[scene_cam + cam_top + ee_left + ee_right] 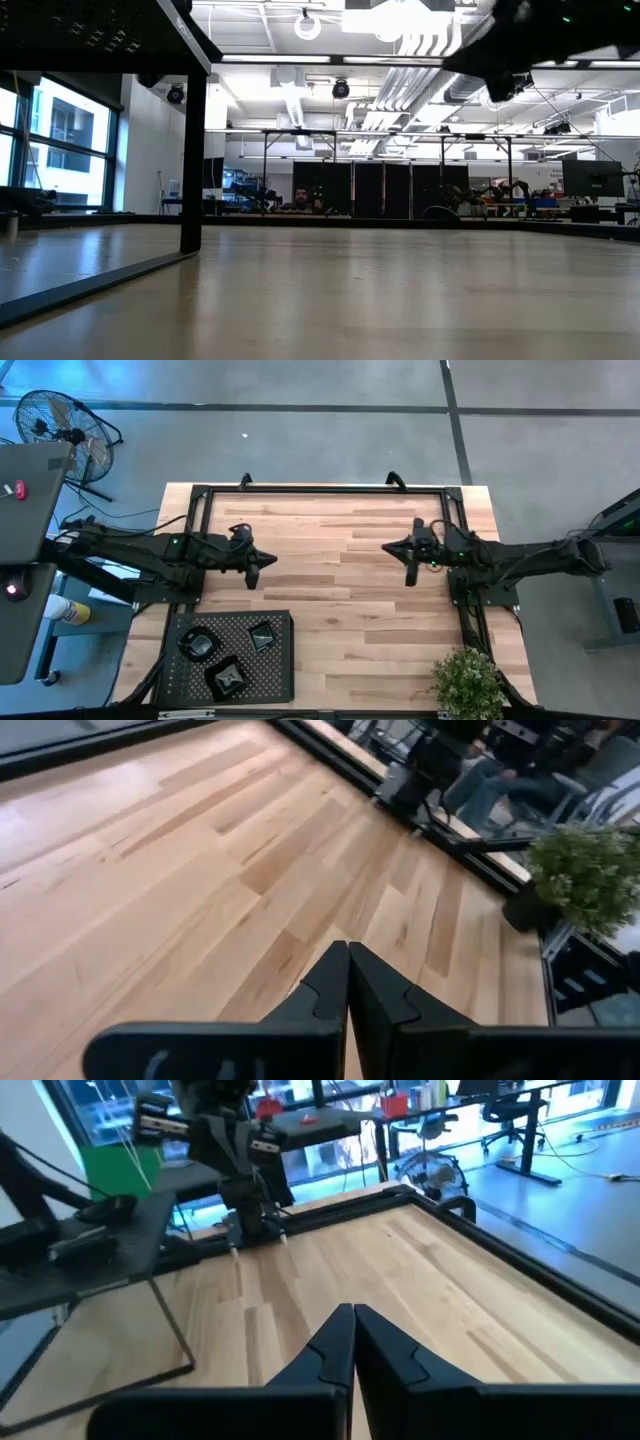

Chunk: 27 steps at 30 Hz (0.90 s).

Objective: Pick & Place Mini shaped plates
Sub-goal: Return to Home Position

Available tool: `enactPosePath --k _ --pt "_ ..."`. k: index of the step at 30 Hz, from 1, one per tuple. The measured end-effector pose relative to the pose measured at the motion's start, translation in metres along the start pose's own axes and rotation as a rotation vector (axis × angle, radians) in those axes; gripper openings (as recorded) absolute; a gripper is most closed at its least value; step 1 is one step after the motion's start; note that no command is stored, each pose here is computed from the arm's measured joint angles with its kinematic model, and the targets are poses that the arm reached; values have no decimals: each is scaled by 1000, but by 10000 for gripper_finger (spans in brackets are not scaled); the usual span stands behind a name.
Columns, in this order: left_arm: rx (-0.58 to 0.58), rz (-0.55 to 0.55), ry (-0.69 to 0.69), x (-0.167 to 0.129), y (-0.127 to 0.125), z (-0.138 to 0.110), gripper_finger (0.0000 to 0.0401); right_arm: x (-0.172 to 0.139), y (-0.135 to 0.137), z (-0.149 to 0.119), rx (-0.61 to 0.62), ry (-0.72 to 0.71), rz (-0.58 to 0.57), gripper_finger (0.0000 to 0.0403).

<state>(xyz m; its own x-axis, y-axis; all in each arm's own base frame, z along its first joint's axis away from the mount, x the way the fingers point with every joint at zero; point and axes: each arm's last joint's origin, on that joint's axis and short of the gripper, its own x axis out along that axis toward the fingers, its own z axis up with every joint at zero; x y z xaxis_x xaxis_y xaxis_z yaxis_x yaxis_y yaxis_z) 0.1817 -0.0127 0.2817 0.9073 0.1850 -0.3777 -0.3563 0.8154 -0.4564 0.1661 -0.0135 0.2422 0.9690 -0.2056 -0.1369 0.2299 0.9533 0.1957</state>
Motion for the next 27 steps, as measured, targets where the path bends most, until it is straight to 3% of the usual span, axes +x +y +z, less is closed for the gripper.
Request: enactPosePath --k 3,10,15,24,27 --pt "22 7 28 0 2 -2 1 -15 -5 -11 10 -34 13 3" --pt "267 134 -42 0 5 1 1 -39 -17 -40 -4 -129 -26 9" --pt "449 -42 4 1 -1 -1 1 -49 -25 -67 -5 -183 -39 5" --pt "385 -263 -127 18 38 -38 1 -60 -27 -73 -67 -168 -53 7" --pt "372 -287 -183 15 55 -48 1 -61 -28 -72 -76 -177 -65 7"
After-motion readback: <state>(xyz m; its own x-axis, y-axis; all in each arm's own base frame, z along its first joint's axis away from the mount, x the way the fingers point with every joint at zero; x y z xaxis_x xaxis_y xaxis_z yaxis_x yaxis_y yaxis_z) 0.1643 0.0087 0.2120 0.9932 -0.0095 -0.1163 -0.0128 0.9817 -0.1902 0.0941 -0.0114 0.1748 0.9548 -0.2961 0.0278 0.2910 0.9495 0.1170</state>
